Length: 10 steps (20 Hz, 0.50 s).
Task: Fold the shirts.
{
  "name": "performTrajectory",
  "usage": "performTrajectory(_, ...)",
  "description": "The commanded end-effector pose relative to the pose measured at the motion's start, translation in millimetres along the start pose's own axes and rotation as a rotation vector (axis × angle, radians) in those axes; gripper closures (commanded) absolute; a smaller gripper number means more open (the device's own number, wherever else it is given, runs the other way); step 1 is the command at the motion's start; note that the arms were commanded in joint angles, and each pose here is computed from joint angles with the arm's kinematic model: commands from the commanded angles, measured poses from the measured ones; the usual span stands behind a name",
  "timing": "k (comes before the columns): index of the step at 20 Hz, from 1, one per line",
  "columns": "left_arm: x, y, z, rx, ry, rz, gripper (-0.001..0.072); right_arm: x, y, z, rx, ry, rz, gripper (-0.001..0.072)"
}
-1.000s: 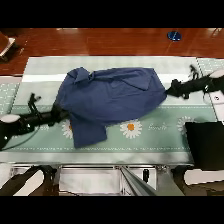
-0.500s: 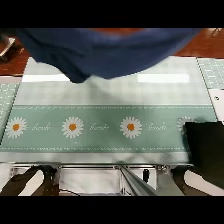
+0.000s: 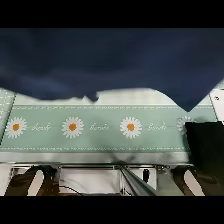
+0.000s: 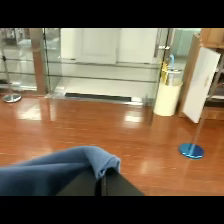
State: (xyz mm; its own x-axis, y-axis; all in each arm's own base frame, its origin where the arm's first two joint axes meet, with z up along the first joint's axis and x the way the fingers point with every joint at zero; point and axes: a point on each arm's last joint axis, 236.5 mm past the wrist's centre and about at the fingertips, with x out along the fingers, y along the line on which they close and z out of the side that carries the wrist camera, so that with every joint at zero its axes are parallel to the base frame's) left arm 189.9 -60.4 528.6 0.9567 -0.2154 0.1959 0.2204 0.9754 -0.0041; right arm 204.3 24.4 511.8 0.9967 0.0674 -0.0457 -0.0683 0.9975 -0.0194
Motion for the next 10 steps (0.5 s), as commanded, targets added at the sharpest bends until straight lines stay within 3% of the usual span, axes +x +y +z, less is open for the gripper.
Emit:
performTrajectory(1,-60,18,-7,0.154,0.063,0.195,0.0689,-40,8,-18,-0.003,0.051,-0.025,0.0689)
performTrajectory(5,-53,33,-57,0.116,0.219,0.215,0.0689,-19,6,-59,0.047,0.202,-0.004,0.0689)
performTrajectory(10,9,59,-172,-0.074,0.472,0.162,0.0689,49,15,-173,0.184,0.520,0.133,0.0689)
